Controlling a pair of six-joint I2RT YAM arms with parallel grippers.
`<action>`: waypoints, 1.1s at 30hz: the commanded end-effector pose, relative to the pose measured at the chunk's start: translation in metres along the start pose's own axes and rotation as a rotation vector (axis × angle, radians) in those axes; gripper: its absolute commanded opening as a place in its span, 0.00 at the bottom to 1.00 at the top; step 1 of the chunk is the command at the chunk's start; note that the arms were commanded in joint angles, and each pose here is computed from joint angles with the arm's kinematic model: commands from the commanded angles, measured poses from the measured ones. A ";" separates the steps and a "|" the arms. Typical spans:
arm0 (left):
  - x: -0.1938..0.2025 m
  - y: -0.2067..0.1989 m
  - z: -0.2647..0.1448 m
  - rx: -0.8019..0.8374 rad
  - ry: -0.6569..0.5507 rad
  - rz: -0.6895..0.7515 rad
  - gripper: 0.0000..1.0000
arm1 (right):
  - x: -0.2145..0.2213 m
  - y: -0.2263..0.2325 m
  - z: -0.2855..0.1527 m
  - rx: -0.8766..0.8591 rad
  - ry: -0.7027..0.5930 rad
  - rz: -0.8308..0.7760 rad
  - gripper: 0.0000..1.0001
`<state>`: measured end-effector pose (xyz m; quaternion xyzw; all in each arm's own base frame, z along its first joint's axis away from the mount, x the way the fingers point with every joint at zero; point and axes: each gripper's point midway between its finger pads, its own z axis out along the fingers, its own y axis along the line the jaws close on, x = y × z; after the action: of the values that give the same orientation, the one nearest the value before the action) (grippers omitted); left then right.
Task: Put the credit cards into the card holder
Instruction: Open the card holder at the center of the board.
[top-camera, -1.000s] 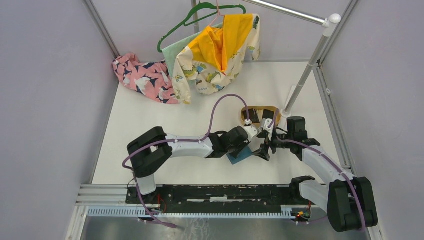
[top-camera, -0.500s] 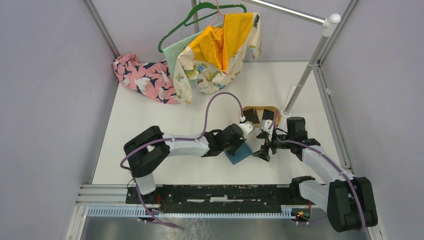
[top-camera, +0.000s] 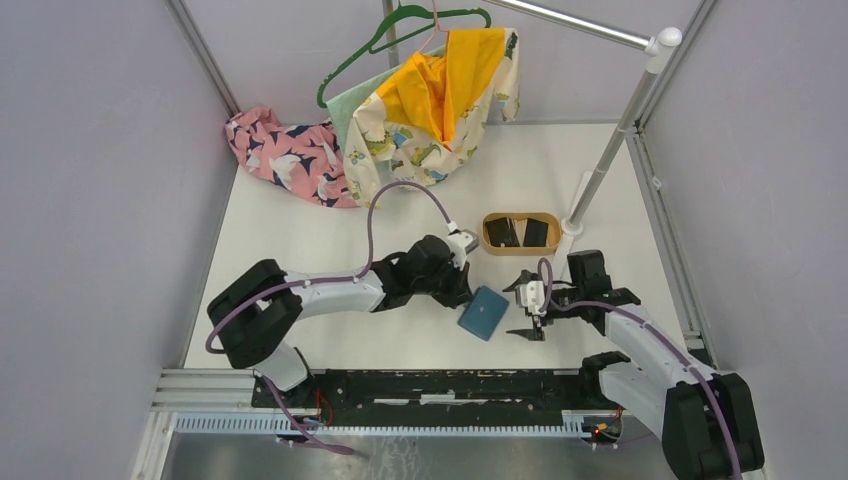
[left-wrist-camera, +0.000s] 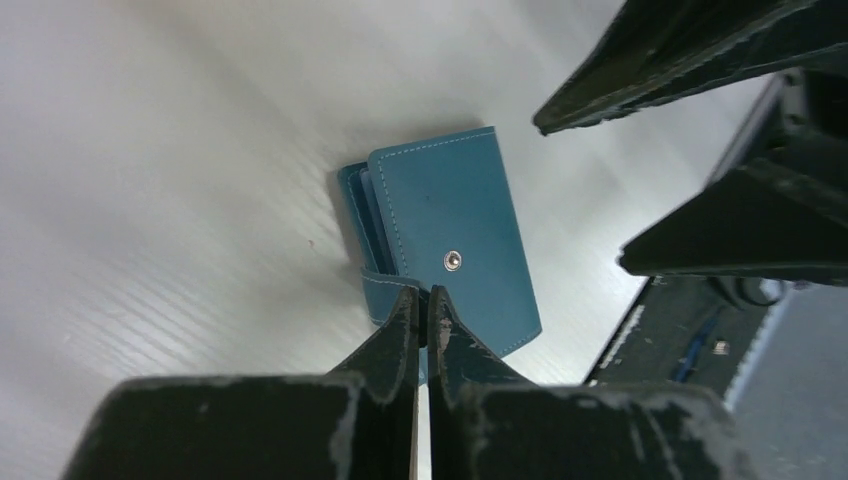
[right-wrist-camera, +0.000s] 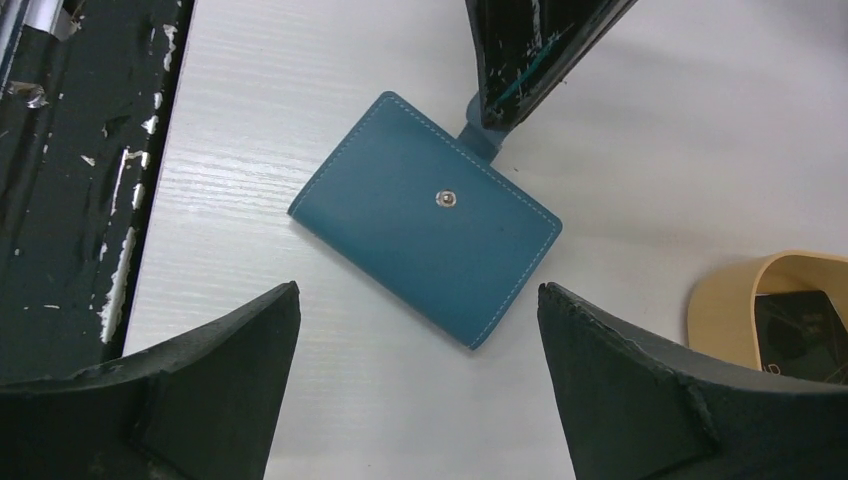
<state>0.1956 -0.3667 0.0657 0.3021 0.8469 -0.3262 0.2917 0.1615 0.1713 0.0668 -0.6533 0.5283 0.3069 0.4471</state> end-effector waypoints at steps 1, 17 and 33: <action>-0.032 -0.042 -0.020 0.240 -0.119 -0.120 0.02 | 0.005 -0.010 0.003 0.024 0.037 -0.006 0.93; -0.077 -0.038 -0.052 0.355 -0.253 -0.213 0.02 | 0.025 -0.034 0.001 0.122 0.175 0.177 0.63; -0.067 -0.006 -0.061 0.243 -0.237 -0.208 0.02 | -0.003 -0.037 -0.002 0.084 0.091 0.140 0.71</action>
<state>0.2113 -0.3557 0.1435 0.2011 0.7926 -0.4938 0.2958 0.1925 0.1627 0.0526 -0.5940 0.6428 0.2713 0.4004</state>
